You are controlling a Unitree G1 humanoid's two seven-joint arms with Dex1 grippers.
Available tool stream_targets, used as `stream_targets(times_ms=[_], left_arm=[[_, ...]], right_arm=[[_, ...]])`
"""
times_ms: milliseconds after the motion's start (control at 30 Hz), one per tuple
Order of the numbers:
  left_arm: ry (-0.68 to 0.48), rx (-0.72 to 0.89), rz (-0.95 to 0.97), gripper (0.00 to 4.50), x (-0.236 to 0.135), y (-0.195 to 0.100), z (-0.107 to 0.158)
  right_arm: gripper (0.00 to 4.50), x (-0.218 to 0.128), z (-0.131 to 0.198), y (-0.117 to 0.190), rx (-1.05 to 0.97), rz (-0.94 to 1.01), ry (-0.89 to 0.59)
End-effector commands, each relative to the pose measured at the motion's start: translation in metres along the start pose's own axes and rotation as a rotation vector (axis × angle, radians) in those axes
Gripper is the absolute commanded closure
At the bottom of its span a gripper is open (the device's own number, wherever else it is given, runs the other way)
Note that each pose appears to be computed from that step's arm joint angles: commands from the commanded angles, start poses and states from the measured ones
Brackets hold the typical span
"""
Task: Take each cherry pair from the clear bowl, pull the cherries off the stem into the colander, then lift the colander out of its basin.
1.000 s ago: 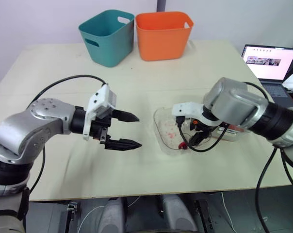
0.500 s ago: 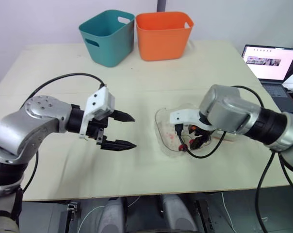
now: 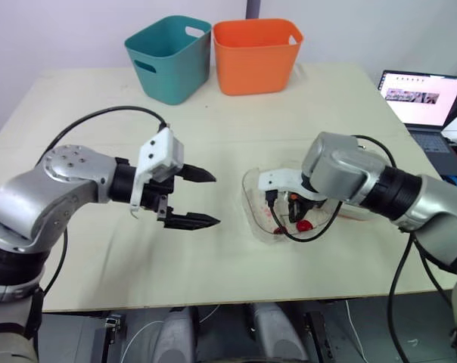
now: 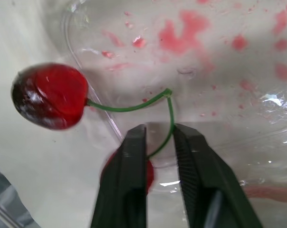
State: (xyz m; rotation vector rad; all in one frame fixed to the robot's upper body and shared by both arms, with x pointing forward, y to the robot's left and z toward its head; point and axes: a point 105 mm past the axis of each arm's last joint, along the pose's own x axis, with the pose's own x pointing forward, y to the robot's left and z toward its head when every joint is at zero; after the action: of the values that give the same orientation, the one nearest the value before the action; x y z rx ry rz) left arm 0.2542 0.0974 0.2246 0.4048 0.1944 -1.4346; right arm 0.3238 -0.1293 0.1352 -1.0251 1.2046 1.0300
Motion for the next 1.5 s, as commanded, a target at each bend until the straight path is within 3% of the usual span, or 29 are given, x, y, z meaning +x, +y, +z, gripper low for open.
stream_targets(times_ms=[33,633,800,1067,1500], left_arm=[[-0.014,0.033,0.008,0.00,-0.002,0.000,0.008],[-0.018,0.046,0.003,0.00,0.002,0.002,0.007],[-0.021,0.047,0.006,0.00,0.002,0.002,0.007],[-0.022,0.046,0.008,0.00,0.001,0.002,0.007],[-0.019,0.042,-0.004,0.00,0.002,0.002,0.005]], right_arm=[[3.44,-0.009,0.003,-0.003,0.010,-0.020,-0.027],[3.44,-0.003,0.001,0.000,0.029,-0.032,-0.053],[4.45,0.000,0.003,0.002,0.039,-0.033,-0.063],[4.45,-0.011,0.012,0.003,0.026,-0.038,-0.102],[4.45,-0.033,0.038,-0.020,0.071,-0.149,-0.240]])
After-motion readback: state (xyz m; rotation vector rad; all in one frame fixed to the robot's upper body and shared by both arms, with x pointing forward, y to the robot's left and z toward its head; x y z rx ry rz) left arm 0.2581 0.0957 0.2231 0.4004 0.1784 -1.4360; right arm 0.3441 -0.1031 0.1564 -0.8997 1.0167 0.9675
